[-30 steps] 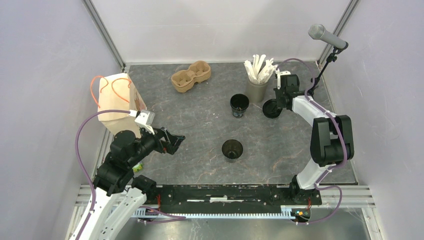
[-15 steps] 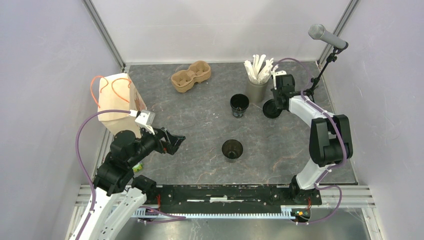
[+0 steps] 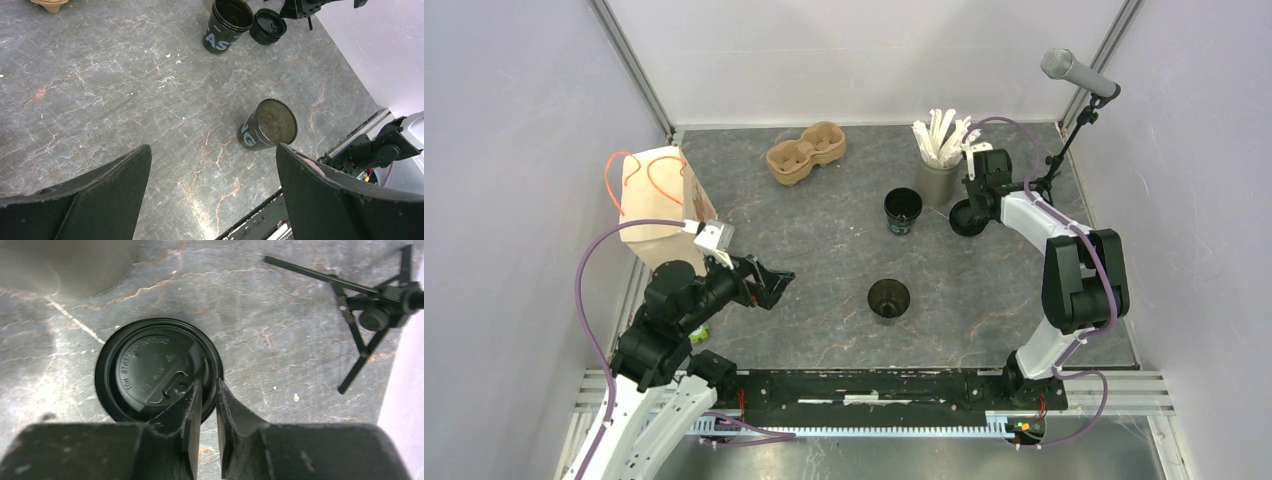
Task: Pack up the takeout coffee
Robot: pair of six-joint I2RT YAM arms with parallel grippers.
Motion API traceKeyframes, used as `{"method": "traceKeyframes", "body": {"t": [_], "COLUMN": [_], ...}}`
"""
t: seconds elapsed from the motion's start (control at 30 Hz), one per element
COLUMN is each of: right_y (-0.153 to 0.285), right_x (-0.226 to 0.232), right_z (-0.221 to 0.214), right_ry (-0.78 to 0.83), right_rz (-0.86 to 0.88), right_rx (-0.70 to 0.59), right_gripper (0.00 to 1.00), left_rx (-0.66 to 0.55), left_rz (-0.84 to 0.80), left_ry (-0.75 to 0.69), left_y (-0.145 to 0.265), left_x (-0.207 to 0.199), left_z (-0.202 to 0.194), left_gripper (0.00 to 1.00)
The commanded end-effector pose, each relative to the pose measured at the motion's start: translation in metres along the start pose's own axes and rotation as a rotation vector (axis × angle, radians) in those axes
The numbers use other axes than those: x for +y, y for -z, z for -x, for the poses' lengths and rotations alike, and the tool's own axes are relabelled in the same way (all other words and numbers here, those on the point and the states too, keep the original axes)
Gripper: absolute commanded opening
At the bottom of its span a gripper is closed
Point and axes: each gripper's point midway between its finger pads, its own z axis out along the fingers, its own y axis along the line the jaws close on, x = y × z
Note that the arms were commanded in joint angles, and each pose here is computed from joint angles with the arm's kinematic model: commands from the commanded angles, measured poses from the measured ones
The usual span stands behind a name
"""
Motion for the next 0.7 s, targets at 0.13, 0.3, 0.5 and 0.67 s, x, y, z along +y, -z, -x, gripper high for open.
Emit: {"method": "traceKeyframes", "body": {"t": [0.13, 0.3, 0.5, 0.67], "right_y": [0.018, 0.018, 0.018, 0.016], "right_x": [0.036, 0.055, 0.07, 0.076], "right_z": [0.02, 0.019, 0.022, 0.02], "right_ry": [-0.062, -0.031, -0.024, -0.019], "right_rz": [0.217, 0.318, 0.398, 0.42], "right_rx": [-0.092, -0.111, -0.129, -0.125], "right_gripper": [0.26, 0.28, 0.27, 0.26], "left_rx": [-0.006, -0.006, -0.006, -0.005], "left_rz": [-0.019, -0.021, -0.022, -0.02], "left_ry": [0.021, 0.021, 0.02, 0.021], "left_y": [-0.002, -0.002, -0.001, -0.002], "left_x": [-0.004, -0.005, -0.005, -0.004], "left_z": [0.002, 0.002, 0.002, 0.002], "left_gripper": [1.0, 1.0, 1.0, 1.0]}}
